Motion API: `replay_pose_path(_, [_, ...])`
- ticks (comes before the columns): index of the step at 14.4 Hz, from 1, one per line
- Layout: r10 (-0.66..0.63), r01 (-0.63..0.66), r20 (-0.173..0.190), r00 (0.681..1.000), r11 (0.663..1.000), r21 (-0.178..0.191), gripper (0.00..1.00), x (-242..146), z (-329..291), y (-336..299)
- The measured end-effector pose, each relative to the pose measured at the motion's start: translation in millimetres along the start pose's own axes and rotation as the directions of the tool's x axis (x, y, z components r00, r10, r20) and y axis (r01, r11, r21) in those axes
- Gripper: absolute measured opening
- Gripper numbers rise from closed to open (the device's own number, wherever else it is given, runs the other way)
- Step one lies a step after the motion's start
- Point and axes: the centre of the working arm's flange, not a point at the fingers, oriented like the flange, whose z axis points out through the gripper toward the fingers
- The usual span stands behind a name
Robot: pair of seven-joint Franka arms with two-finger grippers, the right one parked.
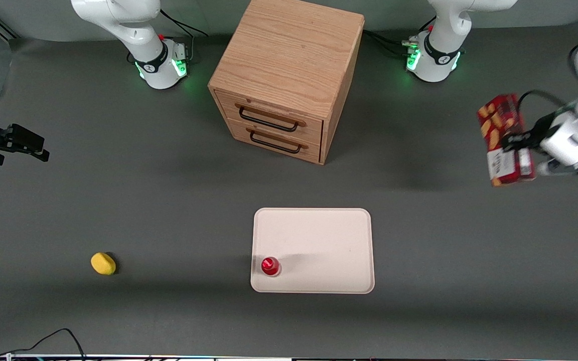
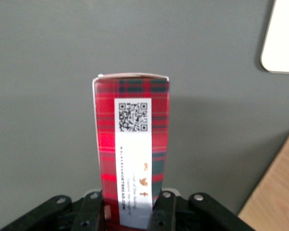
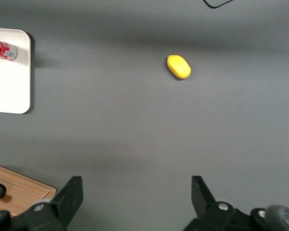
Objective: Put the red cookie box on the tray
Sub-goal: 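Lift the cookie box upright with the left gripper, then carry the held box over the cream tray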
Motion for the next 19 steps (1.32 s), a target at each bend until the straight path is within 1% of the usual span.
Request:
replay_pose_path(2, [0.024, -0.025, 0.014, 1.000, 0.999, 0.023, 0.27, -16.7, -48.9, 13.5])
replay_pose_path(4, [0.042, -0.042, 0.003, 0.999, 0.999, 0.035, 0.27, -26.4, -76.2, 37.6])
replay_pose_path(6, [0.040, -0.040, -0.011, 0.999, 0.998, 0.043, 0.27, -28.5, -82.7, 79.1])
replay_pose_path(7, [0.021, -0.021, -0.014, 1.000, 0.999, 0.037, 0.27, -27.5, -79.8, 109.0])
replay_pose_path(10, [-0.102, 0.102, -0.038, 0.994, 0.995, 0.005, 0.27, -8.8, -52.4, 218.6])
replay_pose_path(11, [-0.138, 0.138, -0.047, 0.989, 0.990, -0.012, 0.27, 2.5, -38.0, 253.5])
replay_pose_path(12, [-0.175, 0.173, -0.053, 0.983, 0.984, -0.042, 0.27, 16.8, -21.4, 284.8])
replay_pose_path(14, [-0.238, 0.230, -0.067, 0.969, 0.967, -0.109, 0.27, 52.9, 12.8, 326.7])
replay_pose_path(15, [-0.264, 0.253, -0.077, 0.961, 0.959, -0.128, 0.27, 70.9, 30.2, 338.9])
replay_pose_path(17, [-0.303, 0.288, -0.102, 0.947, 0.947, -0.142, 0.27, 103.6, 68.8, 354.7])
replay_pose_path(18, [-0.304, 0.287, -0.124, 0.944, 0.948, -0.138, 0.27, 116.6, 88.0, 359.8])
replay_pose_path(19, [-0.299, 0.282, -0.154, 0.942, 0.952, -0.123, 0.27, 128.7, 107.3, 362.3])
